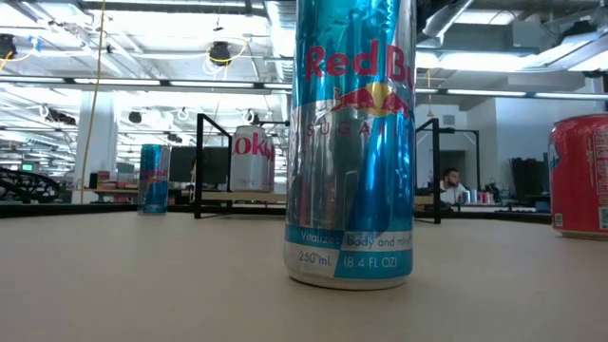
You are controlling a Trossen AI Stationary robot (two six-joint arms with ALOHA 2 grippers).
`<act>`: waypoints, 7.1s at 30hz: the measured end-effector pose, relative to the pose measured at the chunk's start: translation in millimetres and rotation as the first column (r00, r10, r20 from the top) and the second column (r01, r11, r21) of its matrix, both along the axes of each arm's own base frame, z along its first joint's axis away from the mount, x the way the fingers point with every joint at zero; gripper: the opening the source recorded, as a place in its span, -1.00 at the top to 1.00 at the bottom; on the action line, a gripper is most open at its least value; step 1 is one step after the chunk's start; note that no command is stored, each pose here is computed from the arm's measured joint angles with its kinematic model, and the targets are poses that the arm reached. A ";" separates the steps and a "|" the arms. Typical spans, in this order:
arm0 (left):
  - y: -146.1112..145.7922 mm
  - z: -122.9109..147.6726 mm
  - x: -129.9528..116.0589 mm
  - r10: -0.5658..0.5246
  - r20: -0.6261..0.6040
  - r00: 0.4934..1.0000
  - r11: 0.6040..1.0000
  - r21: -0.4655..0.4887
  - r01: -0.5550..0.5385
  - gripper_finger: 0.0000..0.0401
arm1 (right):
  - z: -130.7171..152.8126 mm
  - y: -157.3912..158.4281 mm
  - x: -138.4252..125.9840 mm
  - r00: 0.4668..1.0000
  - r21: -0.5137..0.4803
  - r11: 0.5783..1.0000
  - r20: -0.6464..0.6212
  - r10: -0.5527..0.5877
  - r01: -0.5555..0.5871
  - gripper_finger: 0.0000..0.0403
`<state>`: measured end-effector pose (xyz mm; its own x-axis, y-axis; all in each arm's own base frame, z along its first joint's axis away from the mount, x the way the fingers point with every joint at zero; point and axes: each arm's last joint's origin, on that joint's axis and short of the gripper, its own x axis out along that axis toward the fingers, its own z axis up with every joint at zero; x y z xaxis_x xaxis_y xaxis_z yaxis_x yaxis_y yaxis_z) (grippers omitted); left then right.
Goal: Place canned beverage on shelf
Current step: Put the left orange soda can on the shelf
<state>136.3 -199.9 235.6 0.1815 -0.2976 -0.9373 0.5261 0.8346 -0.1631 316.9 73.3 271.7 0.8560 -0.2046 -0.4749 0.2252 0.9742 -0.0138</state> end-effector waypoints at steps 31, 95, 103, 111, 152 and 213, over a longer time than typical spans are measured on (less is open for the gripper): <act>114.2 29.5 96.3 0.061 0.169 0.984 0.994 0.074 -0.074 -0.46 | 9.5 -18.1 -70.2 0.975 -0.041 0.975 0.017 0.220 -0.219 0.87; 224.3 67.7 115.6 0.378 -0.044 0.925 0.925 0.052 -0.376 -0.77 | -17.3 -62.3 -26.8 0.907 -0.022 0.991 0.400 0.133 -0.135 0.80; 217.1 63.2 63.0 0.476 0.317 0.820 0.878 -0.125 -0.462 -0.77 | -18.1 -55.8 15.3 0.899 -0.042 0.978 0.388 0.204 -0.204 0.52; 209.9 32.2 35.9 0.482 0.623 0.616 0.874 -0.294 -0.387 -0.77 | -27.2 -49.9 74.6 0.924 -0.034 0.960 0.263 0.277 -0.278 -0.01; 210.3 1.0 18.0 0.550 0.652 0.522 0.828 -0.342 -0.445 -0.77 | -81.2 -42.4 141.9 0.966 -0.032 0.965 0.003 0.259 -0.259 -0.71; 210.3 -14.6 8.6 0.650 0.485 0.586 0.755 -0.320 -0.573 -0.77 | -39.2 -306.4 -35.2 0.985 -0.103 0.980 0.040 -0.169 0.173 -0.52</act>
<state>144.9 10.4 221.0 0.8145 -0.0218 -0.5798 -0.0764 0.9866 -0.1443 281.7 -233.1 232.5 0.8178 -0.3970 -0.4167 0.3903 0.9146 -0.1054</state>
